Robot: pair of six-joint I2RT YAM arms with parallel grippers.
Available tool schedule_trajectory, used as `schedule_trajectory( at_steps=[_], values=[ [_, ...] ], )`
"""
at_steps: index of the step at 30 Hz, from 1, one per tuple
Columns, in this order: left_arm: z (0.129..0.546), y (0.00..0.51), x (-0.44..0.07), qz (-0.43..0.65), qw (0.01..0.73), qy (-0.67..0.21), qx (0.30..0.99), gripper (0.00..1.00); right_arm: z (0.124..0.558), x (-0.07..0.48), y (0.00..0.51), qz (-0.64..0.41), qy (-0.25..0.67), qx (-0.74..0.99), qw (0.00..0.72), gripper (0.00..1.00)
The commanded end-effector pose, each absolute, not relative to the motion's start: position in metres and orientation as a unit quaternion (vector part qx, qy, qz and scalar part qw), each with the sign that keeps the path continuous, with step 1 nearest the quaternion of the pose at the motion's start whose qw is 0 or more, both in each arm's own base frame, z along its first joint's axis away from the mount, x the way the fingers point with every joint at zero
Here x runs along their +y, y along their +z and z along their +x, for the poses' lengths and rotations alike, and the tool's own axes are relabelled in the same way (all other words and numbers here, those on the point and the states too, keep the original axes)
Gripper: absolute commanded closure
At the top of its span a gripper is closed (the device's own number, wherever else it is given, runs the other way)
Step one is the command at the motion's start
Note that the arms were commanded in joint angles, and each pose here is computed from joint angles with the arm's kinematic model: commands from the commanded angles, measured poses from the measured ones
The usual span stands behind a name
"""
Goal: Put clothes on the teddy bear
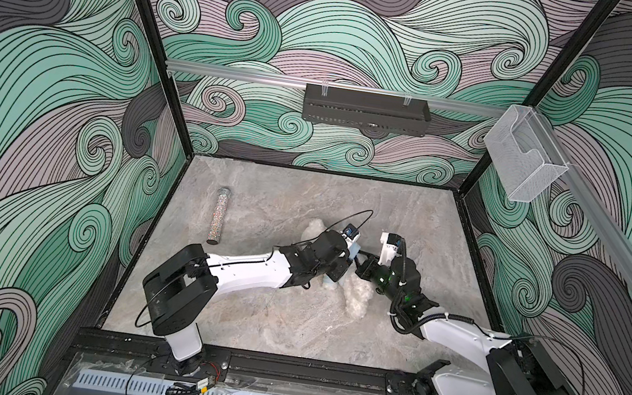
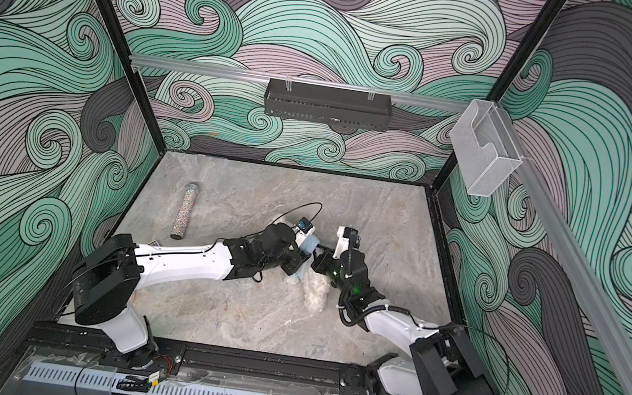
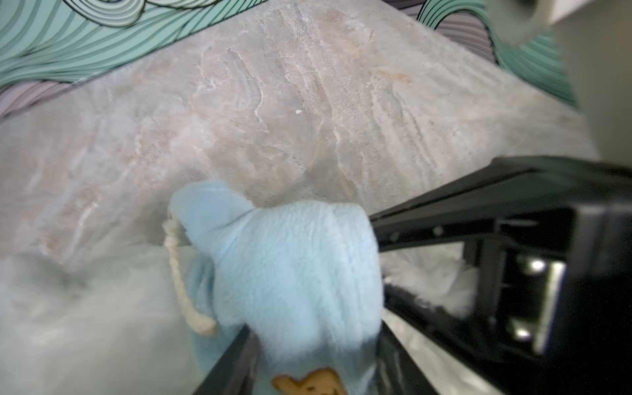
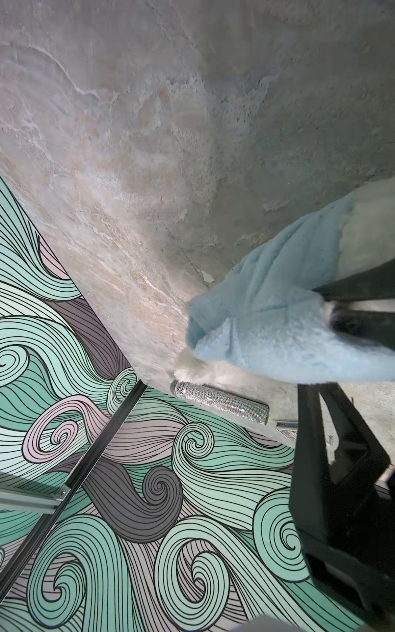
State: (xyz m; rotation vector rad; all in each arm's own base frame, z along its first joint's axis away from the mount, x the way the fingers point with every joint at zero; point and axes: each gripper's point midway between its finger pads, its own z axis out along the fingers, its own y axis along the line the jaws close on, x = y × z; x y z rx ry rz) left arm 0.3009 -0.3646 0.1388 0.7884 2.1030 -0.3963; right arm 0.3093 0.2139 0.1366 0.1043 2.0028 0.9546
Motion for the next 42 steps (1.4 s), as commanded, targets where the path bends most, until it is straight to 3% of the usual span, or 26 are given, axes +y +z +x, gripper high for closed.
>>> schedule_trajectory(
  at_steps=[1, 4, 5, 9, 12, 21, 33, 42],
  values=[
    [0.307, 0.135, -0.358, 0.302, 0.417, -0.121, 0.848, 0.63, 0.305, 0.219, 0.152, 0.026, 0.397, 0.795, 0.457, 1.0],
    [0.304, 0.141, -0.363, 0.306, 0.415, -0.153, 0.843, 0.96, 0.301, 0.215, 0.145, 0.005, 0.372, 0.808, 0.456, 0.98],
    [0.301, 0.145, -0.364, 0.305, 0.413, -0.181, 0.839, 1.0, 0.299, 0.213, 0.142, -0.008, 0.356, 0.815, 0.457, 0.94],
    [0.289, 0.154, -0.371, 0.299, 0.384, -0.303, 0.819, 1.0, 0.292, 0.206, 0.127, -0.051, 0.315, 0.827, 0.463, 0.79],
    [0.282, 0.154, -0.375, 0.313, 0.367, -0.326, 0.813, 1.0, 0.288, 0.213, 0.126, -0.082, 0.323, 0.822, 0.462, 0.68],
    [0.271, 0.161, -0.384, 0.338, 0.346, -0.356, 0.799, 1.0, 0.287, 0.229, 0.121, -0.113, 0.34, 0.815, 0.455, 0.55],
    [0.213, 0.165, -0.411, 0.456, 0.243, -0.47, 0.715, 1.0, 0.31, 0.242, 0.16, -0.044, 0.414, 0.763, 0.495, 0.56],
    [0.183, 0.16, -0.411, 0.517, 0.216, -0.485, 0.671, 1.0, 0.321, 0.224, 0.154, 0.041, 0.419, 0.765, 0.487, 0.6]
  ],
)
